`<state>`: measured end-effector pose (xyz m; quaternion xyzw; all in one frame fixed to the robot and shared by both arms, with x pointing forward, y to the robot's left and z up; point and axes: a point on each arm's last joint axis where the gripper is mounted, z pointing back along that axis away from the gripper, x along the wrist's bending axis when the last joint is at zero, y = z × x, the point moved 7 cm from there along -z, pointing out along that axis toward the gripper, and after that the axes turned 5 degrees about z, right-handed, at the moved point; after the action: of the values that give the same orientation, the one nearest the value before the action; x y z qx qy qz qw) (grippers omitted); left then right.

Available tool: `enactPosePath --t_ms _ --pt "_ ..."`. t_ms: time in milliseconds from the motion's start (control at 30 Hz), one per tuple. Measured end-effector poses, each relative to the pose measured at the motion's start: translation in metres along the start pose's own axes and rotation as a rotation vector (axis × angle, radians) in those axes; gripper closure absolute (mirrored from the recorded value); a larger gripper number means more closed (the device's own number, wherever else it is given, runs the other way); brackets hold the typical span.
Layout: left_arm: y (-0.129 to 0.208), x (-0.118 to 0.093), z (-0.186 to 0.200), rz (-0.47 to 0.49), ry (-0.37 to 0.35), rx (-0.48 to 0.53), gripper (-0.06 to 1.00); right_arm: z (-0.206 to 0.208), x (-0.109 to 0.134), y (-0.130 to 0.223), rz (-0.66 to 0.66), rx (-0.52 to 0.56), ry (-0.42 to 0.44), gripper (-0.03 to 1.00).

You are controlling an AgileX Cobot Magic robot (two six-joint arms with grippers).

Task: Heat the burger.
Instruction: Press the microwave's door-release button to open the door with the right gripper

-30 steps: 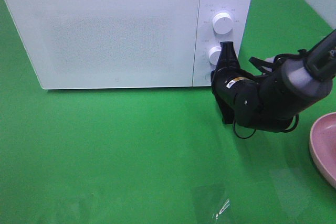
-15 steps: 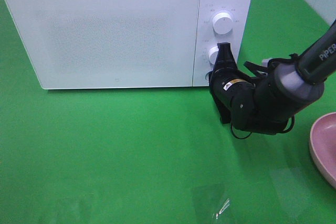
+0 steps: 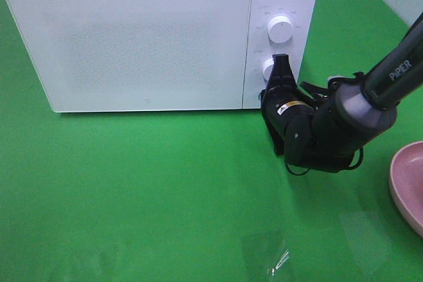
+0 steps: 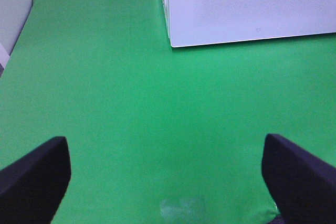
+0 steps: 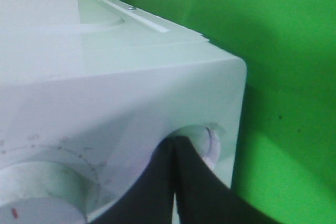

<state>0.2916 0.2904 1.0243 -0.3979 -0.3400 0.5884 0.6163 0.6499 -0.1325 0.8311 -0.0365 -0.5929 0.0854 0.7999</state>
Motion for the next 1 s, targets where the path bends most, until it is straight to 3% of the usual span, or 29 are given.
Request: enactPosePath --t_ms 1000 --pt "0.0 0.0 0.0 0.0 0.0 0.0 0.04 -0.0044 -0.0012 0.0032 0.001 -0.003 -0.014 0.97"
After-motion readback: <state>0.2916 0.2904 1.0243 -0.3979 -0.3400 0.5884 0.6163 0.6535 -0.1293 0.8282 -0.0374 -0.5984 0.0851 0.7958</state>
